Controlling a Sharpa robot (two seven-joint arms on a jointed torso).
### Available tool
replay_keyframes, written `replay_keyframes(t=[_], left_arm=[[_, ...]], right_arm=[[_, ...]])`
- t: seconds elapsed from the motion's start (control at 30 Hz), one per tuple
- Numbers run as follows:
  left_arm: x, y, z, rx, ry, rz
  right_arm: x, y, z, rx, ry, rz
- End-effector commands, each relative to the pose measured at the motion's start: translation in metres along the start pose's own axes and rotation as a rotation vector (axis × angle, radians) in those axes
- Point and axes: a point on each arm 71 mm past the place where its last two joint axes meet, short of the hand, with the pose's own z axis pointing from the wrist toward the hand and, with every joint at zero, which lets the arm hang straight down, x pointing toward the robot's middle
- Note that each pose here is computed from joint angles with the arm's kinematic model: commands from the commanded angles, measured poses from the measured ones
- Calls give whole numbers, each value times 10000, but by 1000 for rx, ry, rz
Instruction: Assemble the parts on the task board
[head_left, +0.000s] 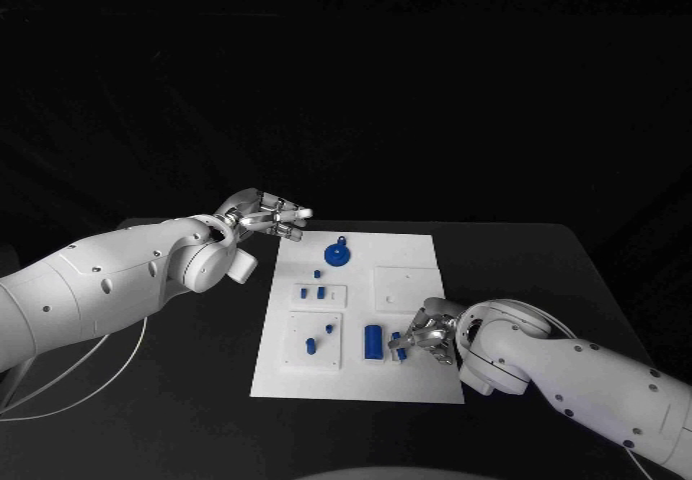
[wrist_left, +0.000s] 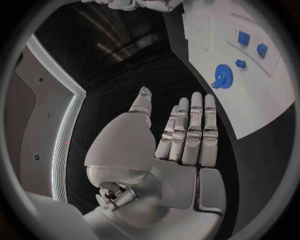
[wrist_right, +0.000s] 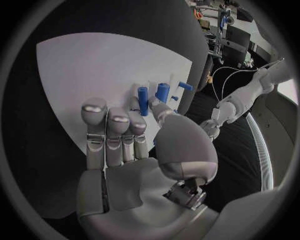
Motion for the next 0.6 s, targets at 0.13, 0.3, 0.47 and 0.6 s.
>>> replay_keyframes(t=[0.13, 0.3, 0.47, 0.6], left_arm=[[19, -7, 5, 3, 20, 0], [20, -6, 6, 2, 21, 0], [14, -3, 5, 0, 20, 1], [9, 0, 4, -1, 19, 2]], right_arm=[[37, 30, -7, -18, 31, -5], [41, 41, -14, -26, 33, -3], [42, 58, -30, -34, 31, -1], [38, 62, -48, -38, 28, -2]])
